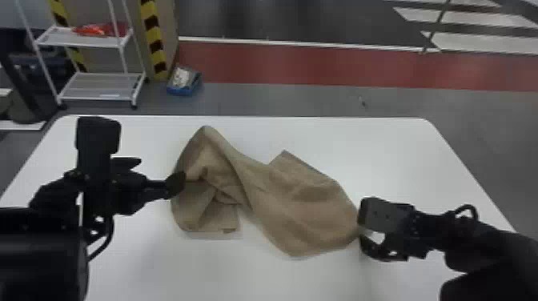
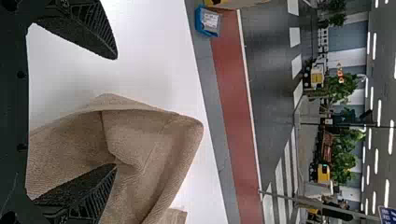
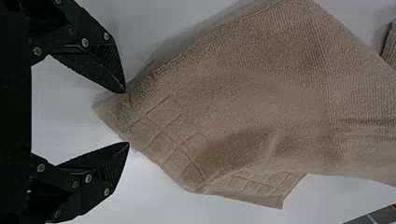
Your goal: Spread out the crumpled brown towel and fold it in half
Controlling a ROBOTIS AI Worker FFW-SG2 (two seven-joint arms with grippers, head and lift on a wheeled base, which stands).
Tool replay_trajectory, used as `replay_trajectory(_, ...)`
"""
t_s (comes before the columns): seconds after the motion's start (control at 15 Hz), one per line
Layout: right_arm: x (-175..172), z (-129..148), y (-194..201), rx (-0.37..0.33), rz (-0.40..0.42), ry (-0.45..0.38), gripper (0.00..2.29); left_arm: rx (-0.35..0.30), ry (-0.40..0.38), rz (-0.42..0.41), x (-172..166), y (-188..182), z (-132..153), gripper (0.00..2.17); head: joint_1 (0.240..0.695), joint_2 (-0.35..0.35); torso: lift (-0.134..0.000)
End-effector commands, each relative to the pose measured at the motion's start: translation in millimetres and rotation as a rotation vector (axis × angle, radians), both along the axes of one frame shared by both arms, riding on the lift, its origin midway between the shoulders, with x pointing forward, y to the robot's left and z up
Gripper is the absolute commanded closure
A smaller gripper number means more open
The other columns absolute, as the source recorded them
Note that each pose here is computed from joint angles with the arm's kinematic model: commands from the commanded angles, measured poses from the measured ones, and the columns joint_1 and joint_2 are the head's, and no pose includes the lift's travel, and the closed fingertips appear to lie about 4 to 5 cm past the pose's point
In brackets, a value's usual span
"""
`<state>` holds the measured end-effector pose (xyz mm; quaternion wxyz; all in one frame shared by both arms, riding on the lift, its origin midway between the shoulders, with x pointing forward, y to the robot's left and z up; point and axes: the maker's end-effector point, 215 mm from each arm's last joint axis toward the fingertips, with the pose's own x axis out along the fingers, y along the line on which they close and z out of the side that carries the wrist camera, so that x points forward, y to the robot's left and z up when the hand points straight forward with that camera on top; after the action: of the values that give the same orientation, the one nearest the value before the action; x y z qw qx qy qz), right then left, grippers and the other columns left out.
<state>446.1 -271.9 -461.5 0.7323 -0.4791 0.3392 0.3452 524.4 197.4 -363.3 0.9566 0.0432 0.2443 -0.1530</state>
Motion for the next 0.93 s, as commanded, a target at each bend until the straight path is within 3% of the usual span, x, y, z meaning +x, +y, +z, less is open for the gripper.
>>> replay_trajectory(0.0,-2,0,-3,-0.007,0.004,0.014,0.47,-0.012,0.003,0.010,-7,5,-2,0.07,0.695,-0.088,-0.124)
replay_trajectory(0.53,-5,0,-13,-0.024,0.011,0.050,0.48,-0.015,0.007,0.007,-11,5,-5,0.08,0.695,-0.092,-0.124)
replay_trajectory(0.67,-3,-6,-15,-0.038,0.016,0.075,0.66,-0.015,0.006,0.004,-13,5,-6,0.08,0.695,-0.094,-0.124)
replay_trajectory(0.87,2,0,-8,0.000,0.022,0.072,1.04,-0.021,0.010,0.005,-15,6,-9,0.08,0.695,-0.094,-0.124)
